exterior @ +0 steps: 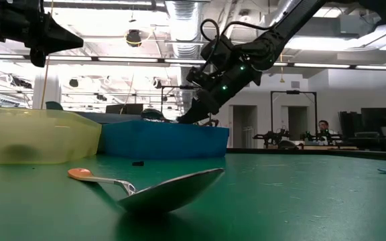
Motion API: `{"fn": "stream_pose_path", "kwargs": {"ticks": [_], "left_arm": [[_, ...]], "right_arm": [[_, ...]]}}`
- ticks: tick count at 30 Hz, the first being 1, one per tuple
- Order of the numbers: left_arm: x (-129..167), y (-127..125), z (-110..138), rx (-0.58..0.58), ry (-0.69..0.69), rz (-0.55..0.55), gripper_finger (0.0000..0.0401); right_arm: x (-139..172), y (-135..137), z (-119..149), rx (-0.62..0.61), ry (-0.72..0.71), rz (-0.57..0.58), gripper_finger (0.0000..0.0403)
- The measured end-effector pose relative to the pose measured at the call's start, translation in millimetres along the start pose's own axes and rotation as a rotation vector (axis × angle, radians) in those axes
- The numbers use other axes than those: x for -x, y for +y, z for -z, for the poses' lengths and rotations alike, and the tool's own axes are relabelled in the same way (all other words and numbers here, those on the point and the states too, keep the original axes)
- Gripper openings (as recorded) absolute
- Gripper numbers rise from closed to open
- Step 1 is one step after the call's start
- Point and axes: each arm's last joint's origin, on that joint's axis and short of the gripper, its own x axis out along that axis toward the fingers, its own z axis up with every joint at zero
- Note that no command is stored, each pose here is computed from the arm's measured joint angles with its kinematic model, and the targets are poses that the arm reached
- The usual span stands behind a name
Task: Sort silverware by color (type)
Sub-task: Put the orange spoon into the blue bin
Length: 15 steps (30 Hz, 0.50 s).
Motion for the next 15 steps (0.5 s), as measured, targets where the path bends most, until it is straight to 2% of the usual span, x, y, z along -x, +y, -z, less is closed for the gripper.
{"fn": "stream_pose_path", "kwargs": {"ticks": [15], "left_arm": [[0.0, 0.1, 0.0, -0.001, -0.001, -0.005, 0.0029]], "right_arm": [[1.9, -9.4, 7.6, -0.096, 0.043, 0.011, 0.0006]]}}
